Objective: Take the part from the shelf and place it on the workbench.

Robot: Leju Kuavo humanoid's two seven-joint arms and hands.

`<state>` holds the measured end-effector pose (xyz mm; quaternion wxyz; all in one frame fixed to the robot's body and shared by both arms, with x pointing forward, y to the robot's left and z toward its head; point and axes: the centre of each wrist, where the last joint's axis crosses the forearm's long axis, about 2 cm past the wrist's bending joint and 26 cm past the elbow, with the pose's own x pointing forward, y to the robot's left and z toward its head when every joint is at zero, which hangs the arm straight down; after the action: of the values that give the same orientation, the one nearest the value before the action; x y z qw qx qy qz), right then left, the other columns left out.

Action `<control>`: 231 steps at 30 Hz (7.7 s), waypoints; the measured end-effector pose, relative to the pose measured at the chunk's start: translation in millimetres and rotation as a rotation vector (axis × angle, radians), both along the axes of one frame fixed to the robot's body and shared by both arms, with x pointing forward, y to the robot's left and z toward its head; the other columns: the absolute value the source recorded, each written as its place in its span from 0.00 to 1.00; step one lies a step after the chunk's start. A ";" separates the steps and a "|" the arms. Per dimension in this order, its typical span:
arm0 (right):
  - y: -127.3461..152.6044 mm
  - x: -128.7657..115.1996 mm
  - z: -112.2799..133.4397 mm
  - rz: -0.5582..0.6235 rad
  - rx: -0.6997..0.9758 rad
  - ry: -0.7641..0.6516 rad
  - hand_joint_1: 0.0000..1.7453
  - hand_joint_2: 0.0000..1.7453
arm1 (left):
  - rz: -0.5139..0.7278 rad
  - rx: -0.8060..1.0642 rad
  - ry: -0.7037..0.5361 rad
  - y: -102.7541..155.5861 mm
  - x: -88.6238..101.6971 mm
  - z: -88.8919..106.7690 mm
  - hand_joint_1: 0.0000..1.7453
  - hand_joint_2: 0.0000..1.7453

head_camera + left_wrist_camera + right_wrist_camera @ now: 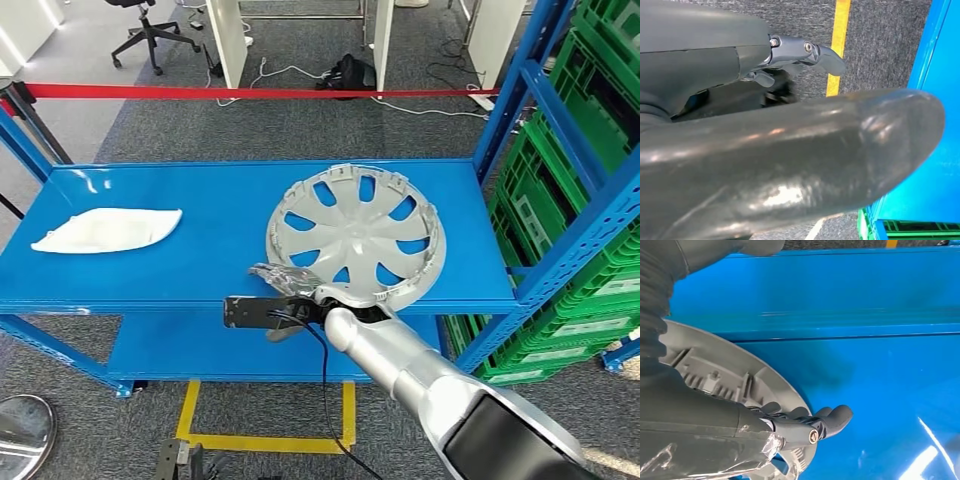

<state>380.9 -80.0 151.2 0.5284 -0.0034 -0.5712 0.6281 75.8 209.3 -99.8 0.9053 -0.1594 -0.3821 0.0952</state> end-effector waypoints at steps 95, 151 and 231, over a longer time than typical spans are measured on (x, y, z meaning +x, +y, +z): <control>-35.8 15.4 -14.9 -0.374 -0.449 -0.198 1.00 1.00 | 0.065 0.015 -0.019 1.4 -10.0 -2.0 0.00 0.00; -28.7 8.2 -13.5 -0.450 -0.113 -0.323 1.00 1.00 | 0.095 0.041 0.075 -0.7 -15.2 -2.6 0.00 1.00; -58.1 -169.1 86.5 0.216 1.490 -0.416 1.00 1.00 | 0.044 0.110 0.063 -6.1 -13.4 -1.6 0.00 1.00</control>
<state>211.7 -138.2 237.7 0.2093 0.2904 -0.9268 0.1133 62.4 203.2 -101.5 0.9220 -0.0978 -0.3613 0.0988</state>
